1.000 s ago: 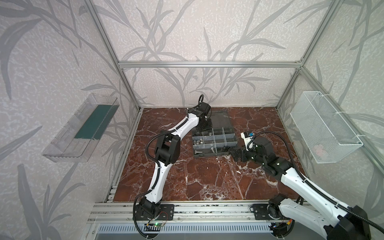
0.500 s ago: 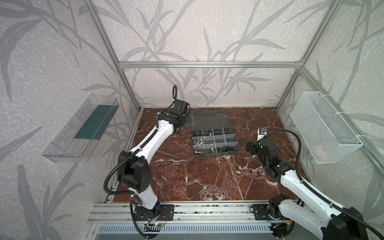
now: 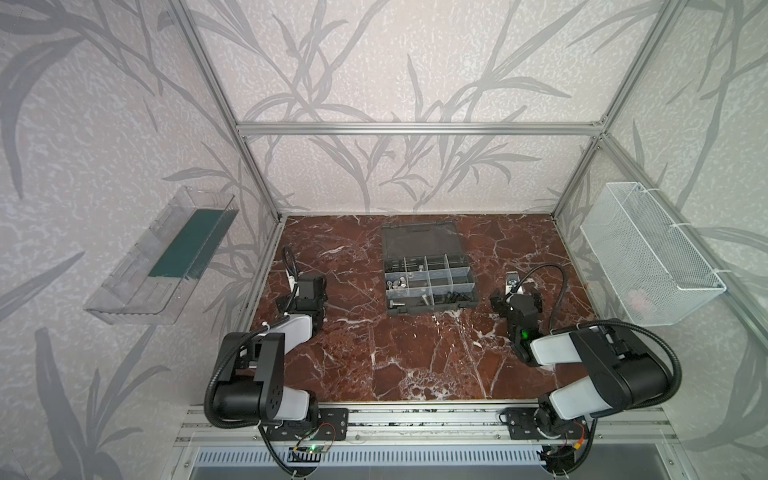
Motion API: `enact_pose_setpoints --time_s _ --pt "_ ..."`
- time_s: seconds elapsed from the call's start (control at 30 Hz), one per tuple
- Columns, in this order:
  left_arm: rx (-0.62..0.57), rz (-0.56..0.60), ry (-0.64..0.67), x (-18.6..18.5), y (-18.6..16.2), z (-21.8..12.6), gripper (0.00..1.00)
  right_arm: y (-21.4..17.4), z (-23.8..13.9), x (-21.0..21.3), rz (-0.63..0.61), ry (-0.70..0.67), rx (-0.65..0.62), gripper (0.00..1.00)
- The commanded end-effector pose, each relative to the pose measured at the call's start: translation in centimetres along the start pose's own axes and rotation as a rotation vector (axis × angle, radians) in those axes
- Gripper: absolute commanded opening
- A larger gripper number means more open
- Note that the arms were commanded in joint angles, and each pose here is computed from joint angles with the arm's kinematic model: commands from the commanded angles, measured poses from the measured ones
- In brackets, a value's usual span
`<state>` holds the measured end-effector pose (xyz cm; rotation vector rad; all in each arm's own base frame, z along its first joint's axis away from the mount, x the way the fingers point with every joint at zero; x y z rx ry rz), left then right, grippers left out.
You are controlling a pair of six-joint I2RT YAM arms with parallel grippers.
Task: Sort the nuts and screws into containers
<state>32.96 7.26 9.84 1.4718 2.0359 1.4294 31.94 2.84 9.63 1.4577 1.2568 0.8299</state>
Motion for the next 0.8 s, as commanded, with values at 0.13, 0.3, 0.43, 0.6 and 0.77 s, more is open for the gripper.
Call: enact_pose_setpoints --time_s 0.13,0.3,0.43,0.6,0.77 --pt "-0.206 0.020 -0.032 -1.8 3.7 -0.2 0.99 3.1 -0.4 0.8 0.061 0.086 -0.181 0.99" --pt "-0.351 -0.007 -0.181 -2.6 2.1 -1.1 0.99 2.0 0.8 0.4 0.108 0.141 -0.129 0.99" --pt "-0.258 0.015 -0.187 -2.9 2.1 -0.8 0.99 2.0 1.2 0.2 0.114 0.132 -0.118 0.99" --pt "-0.293 0.030 -0.179 -3.3 2.2 -0.9 0.99 2.0 1.2 0.3 0.115 0.132 -0.110 0.99" --pt "-0.332 0.045 -0.199 -3.5 2.2 -1.3 0.99 2.1 1.2 0.3 0.113 0.133 -0.113 0.99"
Point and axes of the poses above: each gripper's point midway between its finger pads, its own z axis out along the fingers, its own x axis along the line the jaws close on, y = z × x, the point moved 4 cm from there along -z, back along the fingers, and after that the axes turned 12 degrees about z, right-handed, at the moved point
